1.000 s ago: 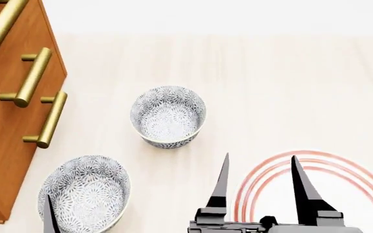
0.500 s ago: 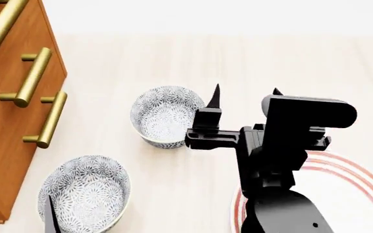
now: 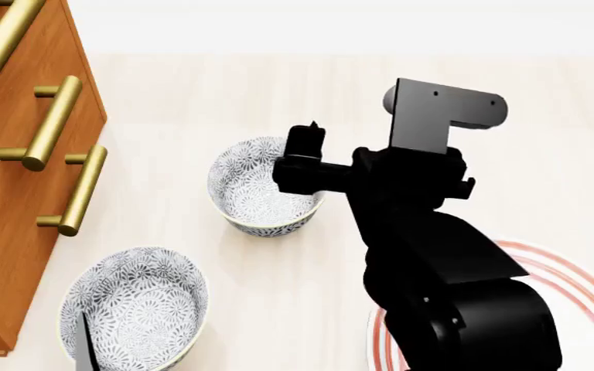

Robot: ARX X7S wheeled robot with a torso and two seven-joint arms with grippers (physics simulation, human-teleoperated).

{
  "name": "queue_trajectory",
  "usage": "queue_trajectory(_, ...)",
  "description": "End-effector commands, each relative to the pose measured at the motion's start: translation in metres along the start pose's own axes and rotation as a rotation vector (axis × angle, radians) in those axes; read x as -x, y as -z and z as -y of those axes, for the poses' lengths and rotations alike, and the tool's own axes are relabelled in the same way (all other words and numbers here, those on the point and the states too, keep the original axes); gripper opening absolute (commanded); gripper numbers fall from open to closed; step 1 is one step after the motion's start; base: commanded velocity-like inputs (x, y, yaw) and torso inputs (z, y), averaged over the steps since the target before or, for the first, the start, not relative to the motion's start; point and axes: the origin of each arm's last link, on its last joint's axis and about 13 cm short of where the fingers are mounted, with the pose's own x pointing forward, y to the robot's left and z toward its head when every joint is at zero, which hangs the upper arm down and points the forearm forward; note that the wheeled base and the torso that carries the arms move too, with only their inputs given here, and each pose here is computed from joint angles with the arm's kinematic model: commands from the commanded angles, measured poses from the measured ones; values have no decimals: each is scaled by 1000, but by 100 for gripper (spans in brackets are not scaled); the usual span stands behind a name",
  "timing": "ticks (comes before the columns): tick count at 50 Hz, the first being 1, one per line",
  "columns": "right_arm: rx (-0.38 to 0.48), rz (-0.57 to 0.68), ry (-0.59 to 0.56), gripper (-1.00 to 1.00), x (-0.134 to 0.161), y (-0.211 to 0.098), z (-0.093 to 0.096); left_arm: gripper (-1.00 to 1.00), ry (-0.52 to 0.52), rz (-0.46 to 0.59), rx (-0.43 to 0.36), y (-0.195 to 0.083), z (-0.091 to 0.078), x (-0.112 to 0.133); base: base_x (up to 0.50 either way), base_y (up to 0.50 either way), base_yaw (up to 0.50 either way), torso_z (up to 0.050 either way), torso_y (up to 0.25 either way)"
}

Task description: Pick up the bowl and put it in the front on the plate.

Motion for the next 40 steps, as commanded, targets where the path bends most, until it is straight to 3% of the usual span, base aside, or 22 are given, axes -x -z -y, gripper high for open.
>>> queue_trajectory(1, -34, -93, -26, 100, -14, 1, -10, 100, 3, -1, -11, 1, 0, -1, 0, 0, 0, 0, 0)
queue_trajectory(40, -128, -204, 25, 100, -39, 29, -10, 100, 1, -38, -4, 6, 0, -2, 0, 0, 0, 0, 0)
